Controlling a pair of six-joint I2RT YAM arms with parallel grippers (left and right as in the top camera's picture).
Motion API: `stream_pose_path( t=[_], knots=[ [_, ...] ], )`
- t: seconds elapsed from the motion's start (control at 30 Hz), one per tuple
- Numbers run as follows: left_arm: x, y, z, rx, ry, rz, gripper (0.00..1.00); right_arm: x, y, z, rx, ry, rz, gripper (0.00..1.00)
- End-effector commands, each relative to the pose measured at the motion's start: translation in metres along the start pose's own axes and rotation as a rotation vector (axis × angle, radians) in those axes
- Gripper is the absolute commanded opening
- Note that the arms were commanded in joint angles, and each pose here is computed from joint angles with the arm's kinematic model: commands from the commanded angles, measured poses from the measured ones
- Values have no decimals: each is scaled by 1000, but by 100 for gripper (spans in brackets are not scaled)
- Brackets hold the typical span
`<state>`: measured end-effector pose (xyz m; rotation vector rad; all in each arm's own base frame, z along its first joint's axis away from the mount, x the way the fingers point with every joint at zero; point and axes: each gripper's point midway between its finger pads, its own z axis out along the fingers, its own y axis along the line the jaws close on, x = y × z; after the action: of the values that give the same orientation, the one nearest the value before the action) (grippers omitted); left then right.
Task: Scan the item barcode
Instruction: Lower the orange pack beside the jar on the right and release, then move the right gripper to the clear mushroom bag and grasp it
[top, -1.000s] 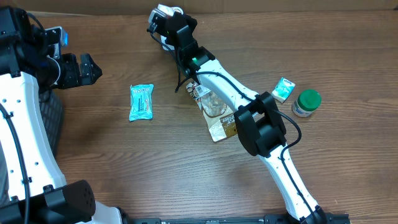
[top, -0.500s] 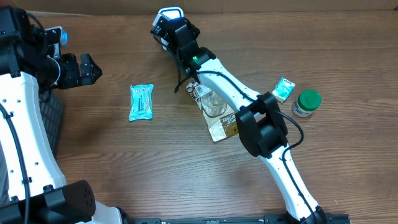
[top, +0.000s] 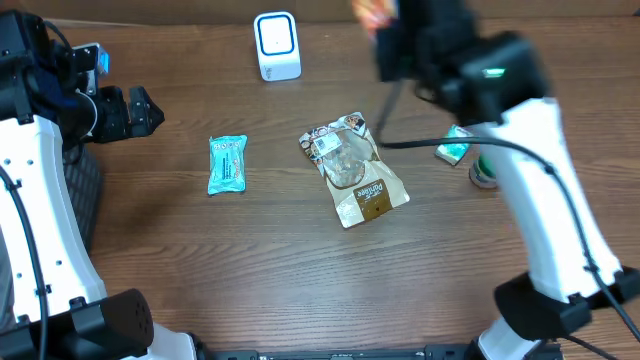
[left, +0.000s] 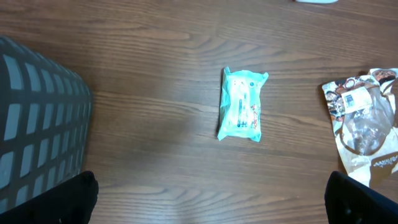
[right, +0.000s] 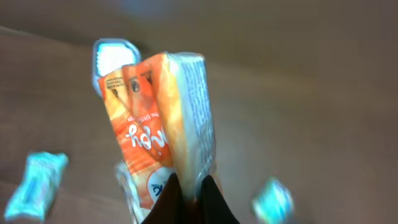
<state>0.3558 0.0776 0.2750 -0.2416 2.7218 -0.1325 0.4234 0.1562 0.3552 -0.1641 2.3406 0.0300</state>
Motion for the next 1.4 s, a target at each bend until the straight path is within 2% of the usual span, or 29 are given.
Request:
stream_pose_path(
  t=[0.0, 0.2, 0.5, 0.63, 0.93, 1.0, 1.23, 1.37],
  knots=[
    [-3, -3, -4, 10, -18, 25, 100, 53, -26, 39, 6, 262, 223, 4],
    [-3, -3, -4, 10, -18, 25, 100, 114, -92, 82, 171, 470, 415, 4],
    [-3, -3, -4, 10, -18, 25, 99, 191, -121, 142, 246, 585, 478, 4],
    [-3, -3, -4, 10, -18, 25, 100, 206, -128, 157, 264, 580, 500, 4],
    [-3, -3, -4, 10, -18, 25, 100, 214, -154, 153, 331, 589, 528, 5],
    [-3, -3, -4, 10, -18, 25, 100, 216, -155, 152, 333, 598, 529, 29],
    [-3, -3, -4, 10, -18, 25, 99, 212, -154, 152, 320, 593, 509, 45],
    [-3, -3, -4, 10, -18, 25, 100, 192, -139, 143, 201, 595, 463, 53]
  ],
)
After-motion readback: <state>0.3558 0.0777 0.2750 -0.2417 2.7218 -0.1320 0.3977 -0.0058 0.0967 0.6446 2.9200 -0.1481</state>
